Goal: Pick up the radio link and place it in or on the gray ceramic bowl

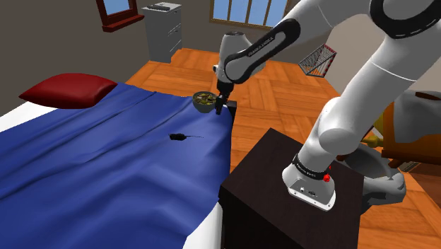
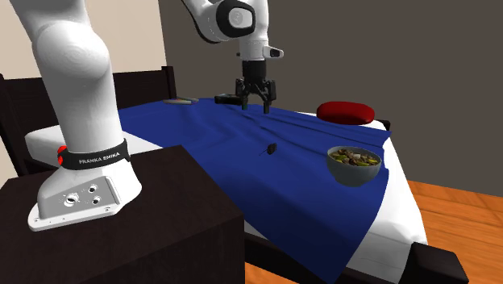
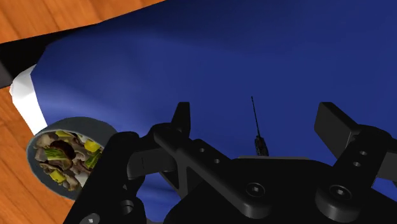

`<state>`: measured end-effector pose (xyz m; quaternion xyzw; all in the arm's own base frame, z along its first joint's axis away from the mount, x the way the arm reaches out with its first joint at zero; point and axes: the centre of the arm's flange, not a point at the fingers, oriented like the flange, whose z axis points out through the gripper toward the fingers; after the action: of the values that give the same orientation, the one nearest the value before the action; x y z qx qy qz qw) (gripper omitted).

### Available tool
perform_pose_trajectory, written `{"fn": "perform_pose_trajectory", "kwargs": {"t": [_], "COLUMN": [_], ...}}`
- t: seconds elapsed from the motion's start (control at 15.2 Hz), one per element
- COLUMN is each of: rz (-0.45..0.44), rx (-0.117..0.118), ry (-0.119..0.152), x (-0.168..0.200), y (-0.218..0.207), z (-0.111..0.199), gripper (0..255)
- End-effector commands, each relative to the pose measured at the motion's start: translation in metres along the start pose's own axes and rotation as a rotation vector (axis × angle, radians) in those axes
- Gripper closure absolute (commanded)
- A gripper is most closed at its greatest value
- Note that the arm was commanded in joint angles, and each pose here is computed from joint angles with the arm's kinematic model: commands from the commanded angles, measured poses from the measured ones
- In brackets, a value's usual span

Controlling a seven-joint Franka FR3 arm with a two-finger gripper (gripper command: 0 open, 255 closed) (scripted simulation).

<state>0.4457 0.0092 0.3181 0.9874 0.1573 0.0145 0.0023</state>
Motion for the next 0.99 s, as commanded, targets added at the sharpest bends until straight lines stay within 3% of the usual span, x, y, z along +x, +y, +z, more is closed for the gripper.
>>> {"fn": "perform_pose_trajectory", "kwargs": {"t": [0.0, 0.92], "rz": [-0.025, -0.194], "rx": [0.004, 0.036], "ry": [0.015, 0.101], "x": [0.017, 0.118], "y": [-0.004, -0.038], "z": [0.02, 0.16], "gripper": [0, 0]}}
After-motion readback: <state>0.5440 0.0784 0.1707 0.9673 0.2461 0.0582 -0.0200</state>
